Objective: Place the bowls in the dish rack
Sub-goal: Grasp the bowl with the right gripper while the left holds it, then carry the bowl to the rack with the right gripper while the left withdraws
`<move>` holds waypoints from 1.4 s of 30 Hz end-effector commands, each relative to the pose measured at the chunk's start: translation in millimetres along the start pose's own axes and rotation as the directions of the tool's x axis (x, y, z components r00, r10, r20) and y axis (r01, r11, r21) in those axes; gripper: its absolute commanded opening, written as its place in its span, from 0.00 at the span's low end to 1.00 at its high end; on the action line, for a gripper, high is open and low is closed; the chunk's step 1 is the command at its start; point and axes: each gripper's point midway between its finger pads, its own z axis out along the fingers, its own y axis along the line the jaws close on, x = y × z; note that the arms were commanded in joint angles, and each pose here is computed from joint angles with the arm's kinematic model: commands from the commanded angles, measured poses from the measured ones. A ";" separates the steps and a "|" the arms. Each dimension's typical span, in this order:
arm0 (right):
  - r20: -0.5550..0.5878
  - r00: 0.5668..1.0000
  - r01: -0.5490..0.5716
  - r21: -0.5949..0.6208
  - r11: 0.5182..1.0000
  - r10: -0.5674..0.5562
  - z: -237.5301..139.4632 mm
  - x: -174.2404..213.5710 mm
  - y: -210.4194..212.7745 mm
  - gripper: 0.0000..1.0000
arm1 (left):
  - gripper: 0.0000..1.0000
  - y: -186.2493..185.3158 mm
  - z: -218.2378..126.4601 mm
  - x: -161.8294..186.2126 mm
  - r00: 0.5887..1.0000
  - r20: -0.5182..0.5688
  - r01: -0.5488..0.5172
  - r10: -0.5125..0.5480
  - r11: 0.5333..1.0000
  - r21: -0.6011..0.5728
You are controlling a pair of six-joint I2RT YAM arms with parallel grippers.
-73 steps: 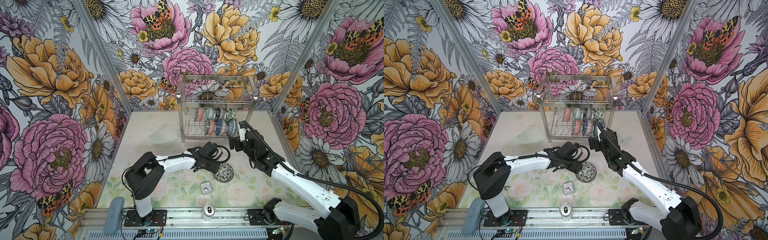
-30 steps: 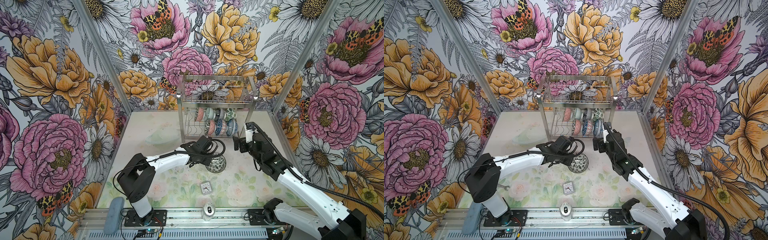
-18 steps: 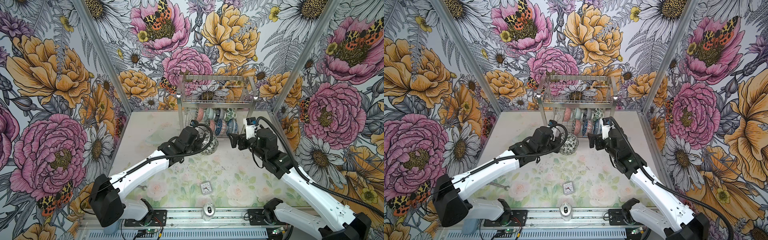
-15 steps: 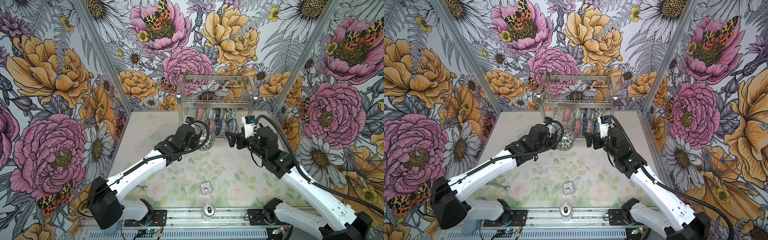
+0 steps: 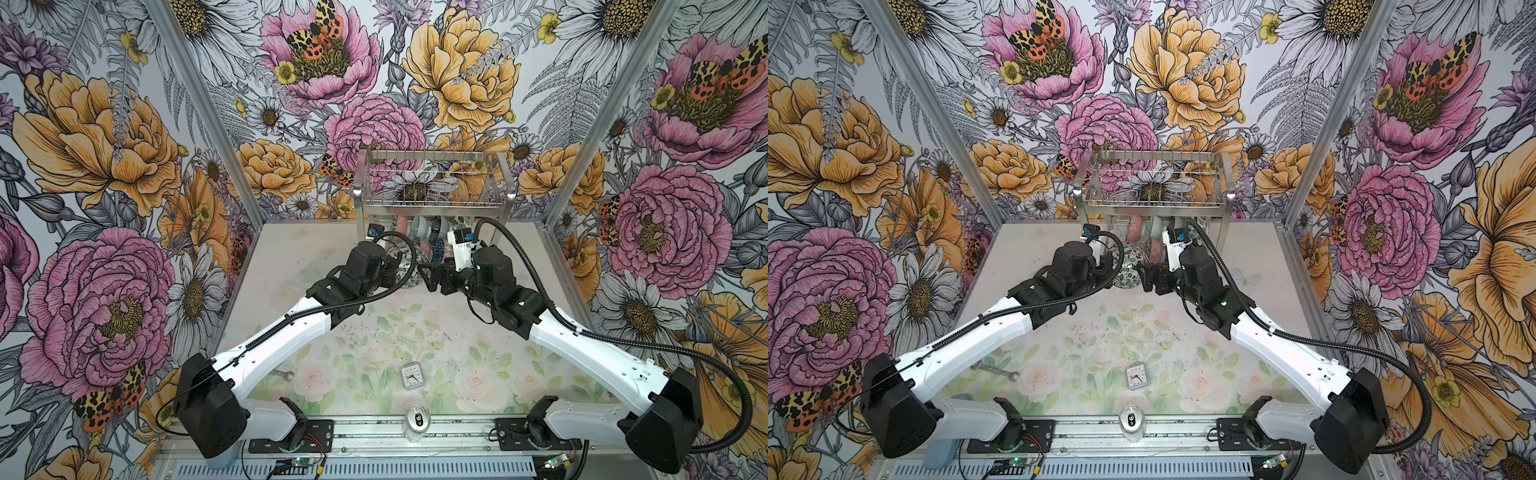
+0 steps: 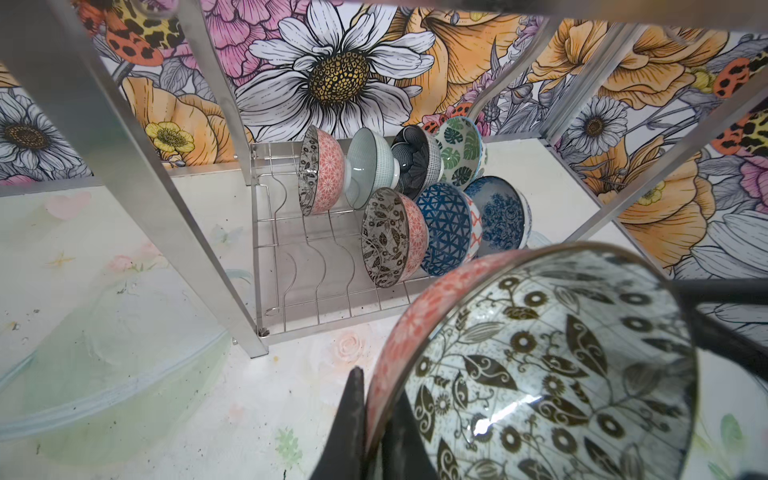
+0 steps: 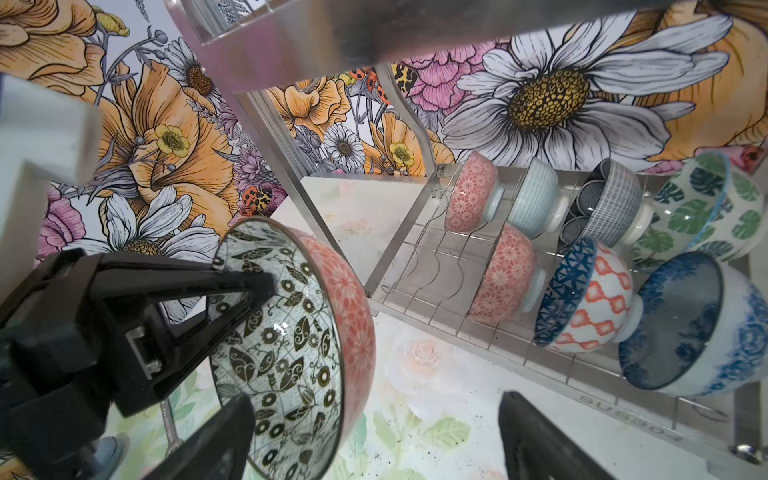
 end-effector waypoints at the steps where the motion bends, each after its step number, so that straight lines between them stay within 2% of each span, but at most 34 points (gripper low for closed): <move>1: 0.078 0.994 -0.070 -0.024 0.997 0.071 3.8 -25.8 11.4 0.85 | 0.00 -16.6 -10.2 -40.7 0.992 0.121 0.026 -0.033 0.997 0.066; 12: 0.086 0.981 -0.168 -0.049 0.985 0.172 34.0 -17.4 19.9 0.56 | 0.00 -29.3 -11.0 -41.6 0.990 0.135 0.018 -0.033 0.994 0.110; 16: 0.086 0.980 -0.179 -0.036 0.983 0.182 39.0 -15.0 19.1 0.33 | 0.00 -32.6 -11.8 -41.5 0.990 0.135 0.016 -0.032 0.993 0.121; 20: 0.096 0.979 -0.178 -0.017 0.984 0.179 37.7 -17.0 16.9 0.04 | 0.00 -34.3 -12.6 -40.3 0.991 0.134 0.014 -0.031 0.992 0.128; 21: 0.100 0.979 -0.176 -0.012 0.984 0.177 36.5 -18.2 16.5 0.00 | 0.00 -34.2 -13.2 -40.2 0.991 0.133 0.015 -0.033 0.992 0.129; 26: 0.115 0.982 -0.151 0.016 0.988 0.148 30.8 -23.8 13.8 0.00 | 0.00 -33.2 -16.4 -38.7 0.993 0.118 0.009 -0.025 0.991 0.136; 27: 0.118 0.983 -0.144 0.025 0.989 0.140 29.9 -25.0 12.7 0.00 | 0.10 -31.9 -17.9 -38.3 0.994 0.108 0.001 -0.016 0.991 0.133; 29: 0.119 0.986 -0.124 0.043 0.991 0.118 29.3 -25.9 10.3 0.00 | 0.61 -28.8 -23.6 -36.0 0.997 0.070 -0.031 0.022 0.990 0.137; 30: 0.121 0.987 -0.111 0.055 0.992 0.103 29.3 -27.2 8.9 0.00 | 0.80 -25.4 -27.5 -34.3 0.998 0.047 -0.059 0.053 0.990 0.129; 31: 0.120 0.989 -0.101 0.067 0.993 0.092 29.7 -27.4 7.3 0.00 | 0.92 -21.0 -31.8 -33.9 0.996 0.030 -0.086 0.083 0.989 0.119; 32: 0.117 0.990 -0.086 0.086 0.993 0.075 31.1 -26.9 4.6 0.00 | 0.98 -14.8 -37.4 -31.7 0.993 0.003 -0.121 0.122 0.987 0.102; 36: 0.095 0.995 -0.032 0.169 0.985 0.016 39.6 -24.9 -7.3 0.00 | 0.99 23.1 -54.4 -20.3 0.973 -0.080 -0.216 0.216 0.976 0.018; 42: 0.024 0.994 0.097 0.334 0.938 -0.111 58.3 -22.7 -25.6 0.00 | 0.99 82.0 -61.3 -12.7 0.981 -0.113 -0.165 0.157 0.985 -0.058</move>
